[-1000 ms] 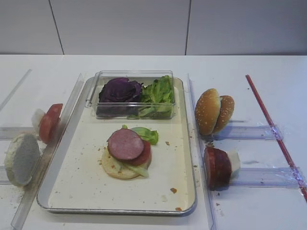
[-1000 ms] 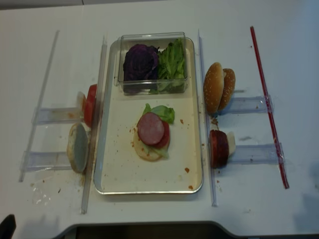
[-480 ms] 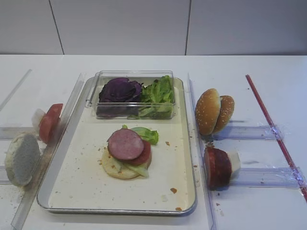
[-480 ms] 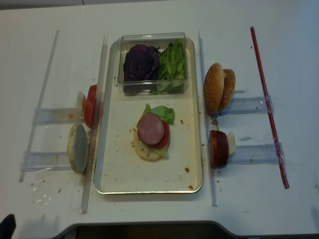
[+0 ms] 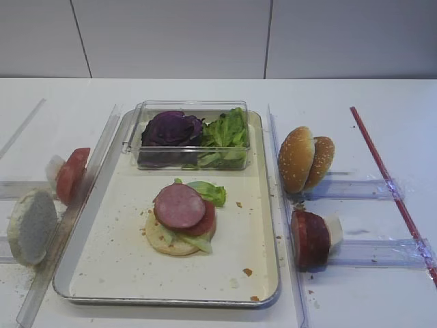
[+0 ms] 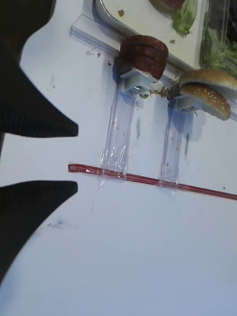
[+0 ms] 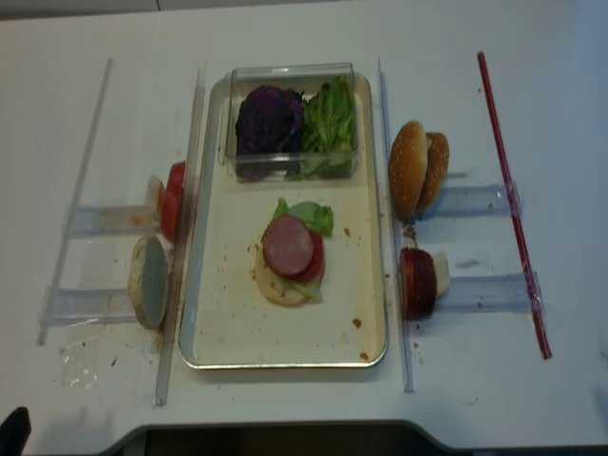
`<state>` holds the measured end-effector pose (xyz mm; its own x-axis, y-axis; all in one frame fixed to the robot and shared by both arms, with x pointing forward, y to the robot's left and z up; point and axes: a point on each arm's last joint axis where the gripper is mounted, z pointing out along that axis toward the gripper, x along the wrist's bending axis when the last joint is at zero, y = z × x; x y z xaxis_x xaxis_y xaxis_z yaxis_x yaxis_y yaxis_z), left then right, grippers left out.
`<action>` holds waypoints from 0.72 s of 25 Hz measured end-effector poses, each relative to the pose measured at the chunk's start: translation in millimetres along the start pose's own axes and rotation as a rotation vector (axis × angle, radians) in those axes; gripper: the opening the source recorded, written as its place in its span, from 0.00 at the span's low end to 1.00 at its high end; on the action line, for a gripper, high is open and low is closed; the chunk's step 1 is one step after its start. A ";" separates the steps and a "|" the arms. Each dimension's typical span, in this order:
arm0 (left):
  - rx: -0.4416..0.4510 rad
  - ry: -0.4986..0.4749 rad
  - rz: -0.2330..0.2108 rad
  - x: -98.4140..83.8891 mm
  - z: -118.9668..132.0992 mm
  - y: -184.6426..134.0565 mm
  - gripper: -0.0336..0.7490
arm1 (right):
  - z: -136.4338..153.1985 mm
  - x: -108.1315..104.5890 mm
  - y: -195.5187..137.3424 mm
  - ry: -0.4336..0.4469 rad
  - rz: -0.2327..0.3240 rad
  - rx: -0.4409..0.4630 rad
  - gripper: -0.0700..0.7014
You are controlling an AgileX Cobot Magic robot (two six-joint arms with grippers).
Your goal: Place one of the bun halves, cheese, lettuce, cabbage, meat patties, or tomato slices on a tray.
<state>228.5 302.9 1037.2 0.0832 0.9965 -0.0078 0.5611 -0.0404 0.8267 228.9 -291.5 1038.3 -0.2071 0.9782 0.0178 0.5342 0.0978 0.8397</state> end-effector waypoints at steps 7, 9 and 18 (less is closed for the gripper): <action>0.000 0.000 0.000 0.0 0.0 0.0 0.33 | 1.8 0.2 -0.6 0.004 -0.005 0.000 0.41; 0.000 0.000 0.000 0.0 0.0 0.0 0.33 | 1.8 0.3 -0.6 0.005 -0.006 0.000 0.41; 0.000 0.000 0.000 0.0 0.0 0.0 0.33 | 1.8 0.3 -0.6 0.005 -0.006 0.000 0.39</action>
<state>228.5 302.9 1037.2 0.0832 0.9965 -0.0078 0.5611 -0.0404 0.8267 230.0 -290.9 1036.8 -0.2143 0.9766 0.0157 0.5329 0.1035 0.8398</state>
